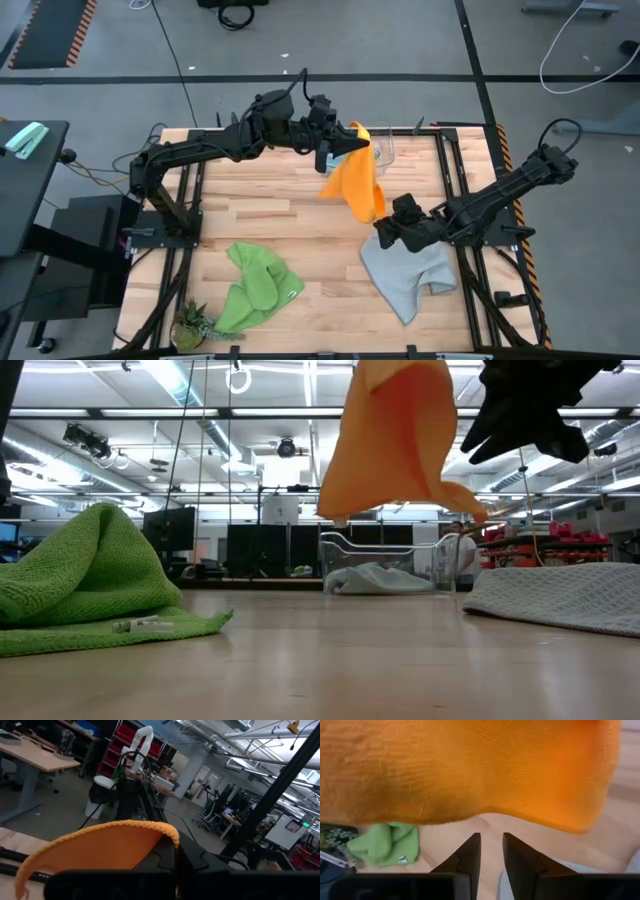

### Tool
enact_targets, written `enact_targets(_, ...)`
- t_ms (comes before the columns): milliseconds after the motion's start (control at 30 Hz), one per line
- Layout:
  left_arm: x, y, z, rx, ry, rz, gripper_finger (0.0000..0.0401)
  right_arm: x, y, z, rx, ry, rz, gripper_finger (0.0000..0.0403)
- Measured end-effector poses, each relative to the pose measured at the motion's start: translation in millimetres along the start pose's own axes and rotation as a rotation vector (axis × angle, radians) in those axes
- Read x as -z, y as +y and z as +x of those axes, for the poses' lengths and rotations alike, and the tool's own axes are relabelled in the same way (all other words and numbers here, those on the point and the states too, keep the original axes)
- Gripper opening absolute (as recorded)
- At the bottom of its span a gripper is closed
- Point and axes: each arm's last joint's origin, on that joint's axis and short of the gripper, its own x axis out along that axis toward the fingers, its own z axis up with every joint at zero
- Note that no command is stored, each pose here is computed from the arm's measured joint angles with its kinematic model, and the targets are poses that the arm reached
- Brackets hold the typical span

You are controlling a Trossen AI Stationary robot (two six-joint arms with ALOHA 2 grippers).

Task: Fold microfiber towels
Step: Fold the orange microfiber cloth

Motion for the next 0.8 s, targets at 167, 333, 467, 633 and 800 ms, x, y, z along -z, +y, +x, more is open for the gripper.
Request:
enact_targets(167,-2.8,4.3,-1.7,-0.011,-0.009,0.002,0.0003,-8.9,16.9,-2.4,-0.017,-0.035,-0.088,0.0087)
enact_targets(333,-6.0,7.9,-3.5,-0.018,-0.024,-0.012,0.0003,-20.6,25.9,4.9,0.074,-0.04,-0.166,0.0087)
enact_targets(467,-6.3,7.6,-3.4,-0.015,-0.027,-0.01,0.0002,-27.7,30.7,13.6,0.111,-0.049,-0.201,0.0087)
enact_targets(633,-6.4,7.4,-3.3,-0.013,-0.028,-0.009,0.0003,-31.9,29.9,19.6,0.135,-0.056,-0.21,0.0087)
enact_targets(800,-6.6,7.3,-3.3,-0.013,-0.03,-0.008,0.0004,-33.6,30.0,19.2,0.145,-0.101,-0.204,0.0087)
